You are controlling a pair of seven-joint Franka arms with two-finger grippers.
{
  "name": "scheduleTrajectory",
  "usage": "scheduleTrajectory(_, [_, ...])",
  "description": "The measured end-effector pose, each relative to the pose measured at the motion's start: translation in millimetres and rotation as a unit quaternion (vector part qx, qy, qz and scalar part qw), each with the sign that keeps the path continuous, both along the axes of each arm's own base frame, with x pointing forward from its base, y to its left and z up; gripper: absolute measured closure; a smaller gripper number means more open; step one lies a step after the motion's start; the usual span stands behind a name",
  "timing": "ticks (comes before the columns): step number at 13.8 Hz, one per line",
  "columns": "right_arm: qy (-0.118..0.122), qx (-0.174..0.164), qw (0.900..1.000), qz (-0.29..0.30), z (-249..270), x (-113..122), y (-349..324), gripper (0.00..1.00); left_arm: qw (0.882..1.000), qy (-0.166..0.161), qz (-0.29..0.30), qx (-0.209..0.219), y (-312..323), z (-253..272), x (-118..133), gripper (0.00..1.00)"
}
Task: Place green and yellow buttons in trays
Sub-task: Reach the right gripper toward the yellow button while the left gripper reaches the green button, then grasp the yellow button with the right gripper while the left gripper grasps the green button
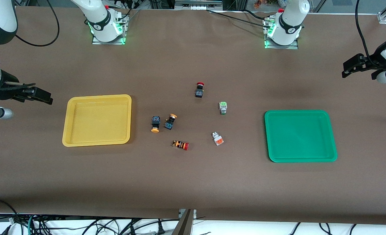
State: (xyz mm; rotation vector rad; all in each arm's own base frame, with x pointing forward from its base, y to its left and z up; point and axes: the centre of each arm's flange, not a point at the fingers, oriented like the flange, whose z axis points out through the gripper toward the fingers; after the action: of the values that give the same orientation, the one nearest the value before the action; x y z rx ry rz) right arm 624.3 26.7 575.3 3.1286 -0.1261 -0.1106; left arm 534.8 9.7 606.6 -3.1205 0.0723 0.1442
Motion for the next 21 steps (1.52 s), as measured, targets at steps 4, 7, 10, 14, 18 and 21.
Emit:
scheduleTrajectory(4, [-0.007, -0.005, 0.999, -0.047, -6.9, -5.0, 94.8, 0.01, 0.999, 0.053, -0.009, -0.002, -7.8, -16.1, -4.6, 0.0])
scheduleTrajectory(7, [-0.02, -0.012, 0.997, -0.072, -57.9, -14.9, 223.7, 0.01, 0.995, 0.089, -0.028, -0.03, -38.1, -52.0, 10.0, 0.0])
scheduleTrajectory(10, [-0.029, -0.01, 0.997, -0.077, -153.5, -7.8, 292.4, 0.01, 0.994, 0.094, -0.023, -0.054, -75.0, -105.3, 40.4, 0.0])
scheduleTrajectory(14, [-0.039, -0.004, 0.997, -0.069, -254.3, -0.4, 330.2, 0.01, 0.995, 0.078, 0.005, -0.068, -102.9, -173.9, 77.0, 0.0])
scheduleTrajectory(18, [-0.07, 0.016, 0.995, -0.066, -344.5, -2.4, 333.0, 0.01, 0.994, 0.081, 0.045, -0.053, -172.2, -240.6, 87.0, 0.0])
scheduleTrajectory(21, [-0.084, 0.021, 0.995, -0.041, -390.0, -13.0, 316.7, 0.01, 0.994, 0.087, 0.062, -0.039, -232.2, -283.7, 78.1, 0.0])
